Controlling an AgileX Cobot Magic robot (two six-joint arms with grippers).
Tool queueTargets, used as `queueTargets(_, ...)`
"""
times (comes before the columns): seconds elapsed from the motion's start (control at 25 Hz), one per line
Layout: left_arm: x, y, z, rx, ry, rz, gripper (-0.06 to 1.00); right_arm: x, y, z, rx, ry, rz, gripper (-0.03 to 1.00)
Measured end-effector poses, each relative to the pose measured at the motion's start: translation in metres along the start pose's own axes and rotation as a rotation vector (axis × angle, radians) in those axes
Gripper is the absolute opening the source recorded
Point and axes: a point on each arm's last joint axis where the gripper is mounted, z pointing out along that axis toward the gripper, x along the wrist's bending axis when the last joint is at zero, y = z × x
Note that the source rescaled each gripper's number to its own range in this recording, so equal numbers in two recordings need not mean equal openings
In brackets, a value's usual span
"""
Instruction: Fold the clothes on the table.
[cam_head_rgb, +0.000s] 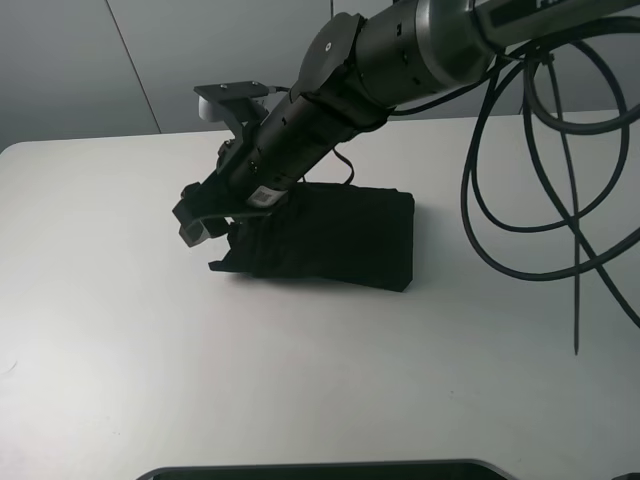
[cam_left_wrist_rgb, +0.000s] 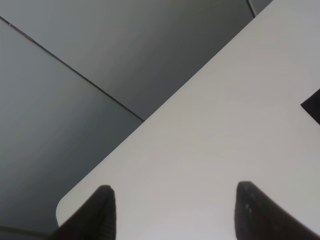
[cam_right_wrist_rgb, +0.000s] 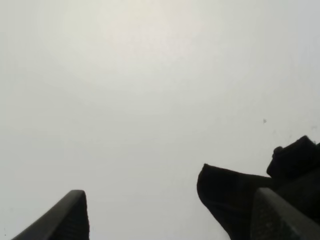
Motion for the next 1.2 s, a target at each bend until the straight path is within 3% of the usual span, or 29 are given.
queueTargets(0.56, -0.001, 0.001, 0.0, -0.01, -0.015, -0.048, 0.68, -0.027, -0.031, 0.065, 0.036, 0.056, 0.05, 0.72)
queueTargets(0.76, -0.001, 0.001, 0.0, -0.013, -0.016, -0.049, 0.68, -0.021, -0.021, 0.061, 0.014, 0.089, 0.014, 0.72)
queueTargets(0.92, -0.001, 0.002, -0.001, -0.023, -0.008, -0.044, 0.68, 0.0, 0.007, 0.024, -0.012, 0.128, -0.127, 0.72)
queueTargets(1.04, 0.004, 0.001, -0.008, -0.035, 0.044, -0.002, 0.68, 0.018, 0.023, -0.025, 0.003, 0.055, -0.281, 0.72)
queueTargets(1.2, 0.014, -0.004, -0.035, -0.103, 0.141, -0.038, 0.68, 0.03, 0.028, -0.105, 0.079, -0.208, -0.429, 0.72)
